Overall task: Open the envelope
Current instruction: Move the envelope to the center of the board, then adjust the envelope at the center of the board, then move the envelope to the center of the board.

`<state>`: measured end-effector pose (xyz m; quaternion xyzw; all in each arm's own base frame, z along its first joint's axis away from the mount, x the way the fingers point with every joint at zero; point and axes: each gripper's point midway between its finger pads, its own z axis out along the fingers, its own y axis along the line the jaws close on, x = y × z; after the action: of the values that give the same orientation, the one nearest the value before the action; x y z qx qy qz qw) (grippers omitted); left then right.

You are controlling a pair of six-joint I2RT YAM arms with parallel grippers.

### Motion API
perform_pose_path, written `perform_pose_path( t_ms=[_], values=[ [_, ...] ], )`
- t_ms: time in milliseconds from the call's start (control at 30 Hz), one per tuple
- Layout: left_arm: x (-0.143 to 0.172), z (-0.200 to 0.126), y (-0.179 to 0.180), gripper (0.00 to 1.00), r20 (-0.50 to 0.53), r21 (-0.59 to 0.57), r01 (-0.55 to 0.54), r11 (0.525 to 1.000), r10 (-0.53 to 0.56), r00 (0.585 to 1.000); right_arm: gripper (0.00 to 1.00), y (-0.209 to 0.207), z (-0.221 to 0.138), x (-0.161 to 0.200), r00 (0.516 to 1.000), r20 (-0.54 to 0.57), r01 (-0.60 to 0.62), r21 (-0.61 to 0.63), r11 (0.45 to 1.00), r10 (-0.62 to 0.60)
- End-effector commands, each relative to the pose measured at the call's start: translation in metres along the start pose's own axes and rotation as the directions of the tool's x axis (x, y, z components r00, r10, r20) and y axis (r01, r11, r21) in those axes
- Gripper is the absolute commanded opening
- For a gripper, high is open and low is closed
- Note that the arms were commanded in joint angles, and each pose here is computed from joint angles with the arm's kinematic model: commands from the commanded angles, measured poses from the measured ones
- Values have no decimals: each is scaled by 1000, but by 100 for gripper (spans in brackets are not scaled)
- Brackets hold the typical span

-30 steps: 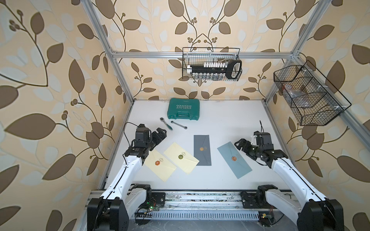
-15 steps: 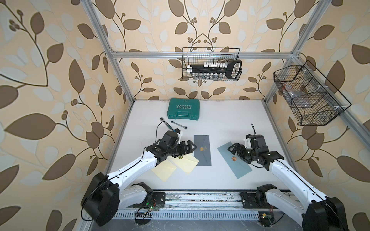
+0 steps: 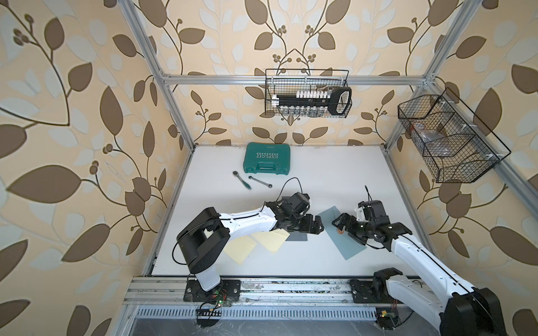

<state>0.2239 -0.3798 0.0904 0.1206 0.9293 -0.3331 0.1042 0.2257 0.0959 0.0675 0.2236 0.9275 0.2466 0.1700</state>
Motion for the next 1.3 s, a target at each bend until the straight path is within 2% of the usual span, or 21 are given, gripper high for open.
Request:
perform_pose_path(
  t_ms=[0,567,833,933,1033,1100,1200,1267],
  values=[
    [2,3,7,99,-15,-71,-8,997,7,1000,92,-3,2,2,1000,-7,-6,16,1000,6],
    [3,28,43,99,-9,-188,83,979,-86,996,93,-1,3,3,1000,-14,-1,-1,1000,1],
    [-9,12,92,99,45,-244,254,936,-250,967,94,-1,4,4,1000,-19,-3,1,1000,3],
    [-12,2,104,99,64,-244,266,933,-258,964,94,-1,4,3,1000,-21,-2,-2,1000,2],
    [-20,-12,91,99,69,-193,215,957,-206,976,94,2,5,4,1000,-26,5,-14,1000,-5],
    [-28,-24,67,99,78,-115,161,980,-153,985,94,3,5,3,1000,-22,9,-20,1000,-9],
    [-32,-43,37,99,95,-30,99,995,-96,991,94,4,3,-1,1000,-4,17,-17,1000,-18],
    [-27,-53,28,99,90,-17,78,997,-76,993,94,5,1,-3,1000,0,23,-16,1000,-23]
  ],
)
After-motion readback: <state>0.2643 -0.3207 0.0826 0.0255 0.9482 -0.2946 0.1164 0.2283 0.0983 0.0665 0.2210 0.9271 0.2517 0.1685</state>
